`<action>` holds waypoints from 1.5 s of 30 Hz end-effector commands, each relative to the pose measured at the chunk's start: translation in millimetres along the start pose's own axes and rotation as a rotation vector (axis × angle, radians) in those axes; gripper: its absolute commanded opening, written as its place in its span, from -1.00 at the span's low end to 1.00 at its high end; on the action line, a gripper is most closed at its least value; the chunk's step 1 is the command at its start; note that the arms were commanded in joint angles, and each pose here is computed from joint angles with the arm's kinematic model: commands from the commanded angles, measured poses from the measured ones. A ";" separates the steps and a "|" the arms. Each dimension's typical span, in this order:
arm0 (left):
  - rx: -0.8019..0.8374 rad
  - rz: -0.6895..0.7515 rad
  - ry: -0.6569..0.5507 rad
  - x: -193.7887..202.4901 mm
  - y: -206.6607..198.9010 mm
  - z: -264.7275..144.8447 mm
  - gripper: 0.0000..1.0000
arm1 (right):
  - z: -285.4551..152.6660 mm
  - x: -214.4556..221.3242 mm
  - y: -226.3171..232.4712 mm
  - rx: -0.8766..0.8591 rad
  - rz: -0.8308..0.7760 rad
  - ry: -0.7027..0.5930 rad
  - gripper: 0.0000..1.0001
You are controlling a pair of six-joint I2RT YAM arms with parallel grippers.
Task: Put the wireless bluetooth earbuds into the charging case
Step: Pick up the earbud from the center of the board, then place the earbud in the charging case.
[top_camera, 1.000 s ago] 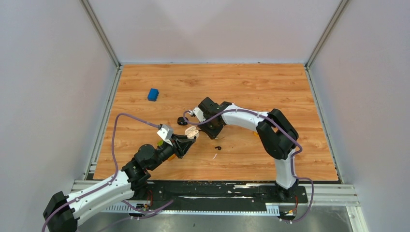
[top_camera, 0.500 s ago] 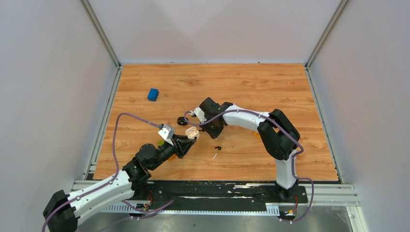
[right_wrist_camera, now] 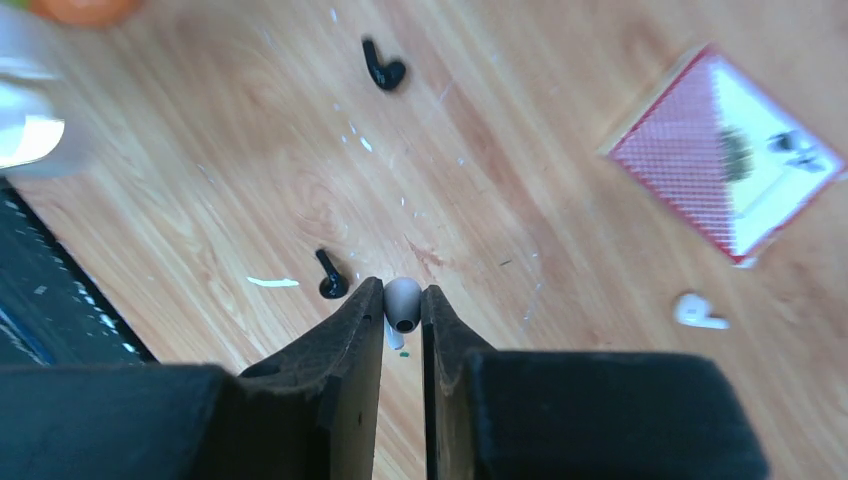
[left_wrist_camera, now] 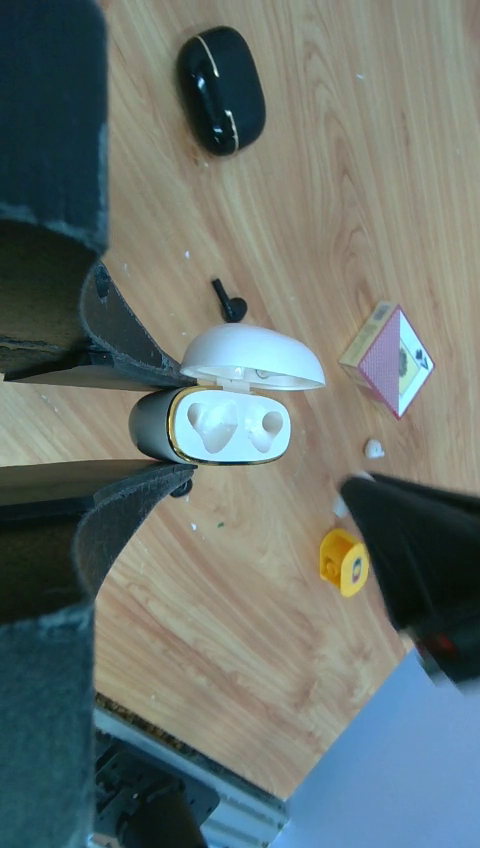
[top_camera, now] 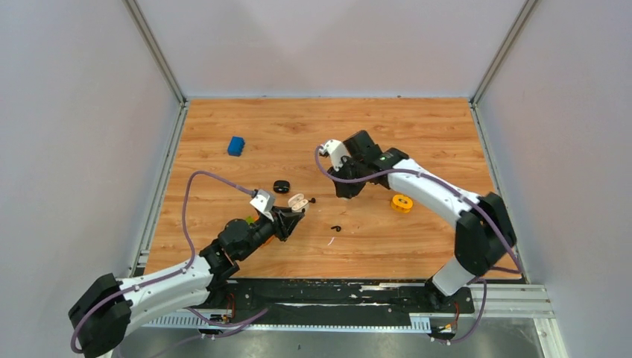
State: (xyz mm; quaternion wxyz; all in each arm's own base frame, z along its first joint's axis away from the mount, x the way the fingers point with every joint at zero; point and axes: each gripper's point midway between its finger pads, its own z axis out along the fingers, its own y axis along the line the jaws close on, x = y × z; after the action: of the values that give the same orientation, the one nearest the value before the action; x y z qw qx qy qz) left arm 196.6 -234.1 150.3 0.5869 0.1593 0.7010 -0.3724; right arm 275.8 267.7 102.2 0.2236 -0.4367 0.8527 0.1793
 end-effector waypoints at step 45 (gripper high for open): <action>0.078 -0.141 -0.508 -100.5 -40.6 52.3 -1.00 | -128.3 -149.3 51.4 -0.212 0.060 -0.832 -0.77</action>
State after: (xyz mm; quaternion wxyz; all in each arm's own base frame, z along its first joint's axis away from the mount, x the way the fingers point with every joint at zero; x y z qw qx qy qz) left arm 233.0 -281.8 207.8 0.6830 0.0802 0.5853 -0.4296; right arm 283.2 323.2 287.3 0.4850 -0.3180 0.6979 0.4202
